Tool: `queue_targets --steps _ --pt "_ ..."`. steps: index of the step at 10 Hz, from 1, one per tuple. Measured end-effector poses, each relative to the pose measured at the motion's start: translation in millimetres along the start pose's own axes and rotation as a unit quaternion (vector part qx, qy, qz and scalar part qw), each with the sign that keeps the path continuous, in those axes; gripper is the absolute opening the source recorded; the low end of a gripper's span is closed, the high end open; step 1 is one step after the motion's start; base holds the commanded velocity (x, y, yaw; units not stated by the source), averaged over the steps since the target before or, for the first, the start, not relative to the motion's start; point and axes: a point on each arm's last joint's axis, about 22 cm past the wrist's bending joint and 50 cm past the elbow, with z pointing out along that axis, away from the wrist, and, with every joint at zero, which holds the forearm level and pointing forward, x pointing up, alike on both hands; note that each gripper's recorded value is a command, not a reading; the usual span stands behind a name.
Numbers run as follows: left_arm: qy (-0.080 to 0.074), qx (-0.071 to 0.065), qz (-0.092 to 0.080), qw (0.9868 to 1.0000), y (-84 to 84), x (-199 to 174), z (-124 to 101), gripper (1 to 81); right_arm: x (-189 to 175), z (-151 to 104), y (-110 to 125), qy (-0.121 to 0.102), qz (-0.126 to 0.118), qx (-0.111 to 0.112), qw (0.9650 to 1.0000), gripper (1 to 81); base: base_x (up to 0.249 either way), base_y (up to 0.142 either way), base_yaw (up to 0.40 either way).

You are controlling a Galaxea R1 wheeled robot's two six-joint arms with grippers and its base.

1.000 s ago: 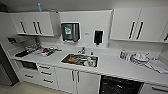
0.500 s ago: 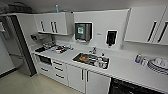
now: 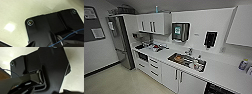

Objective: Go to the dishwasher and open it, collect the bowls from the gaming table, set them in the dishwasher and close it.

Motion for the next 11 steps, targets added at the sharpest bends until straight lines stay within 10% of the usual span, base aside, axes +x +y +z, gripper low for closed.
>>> queue_targets --steps 5,8,11 --pt "-0.001 -0.007 -0.002 1.0000 4.3 -8 -1 81.1 3 -8 -2 0.007 -0.008 0.032 0.9994 81.1 0.000 0.000 0.359" --pt "-0.002 -0.039 -0.007 0.9992 19.6 -12 -5 81.1 4 -16 -33 0.011 -0.014 0.081 0.9966 81.1 0.000 0.000 0.360" --pt "-0.001 -0.049 -0.009 0.9988 12.0 -12 -12 81.1 2 -20 -15 0.013 -0.022 0.071 0.9971 81.1 0.000 0.000 0.360"
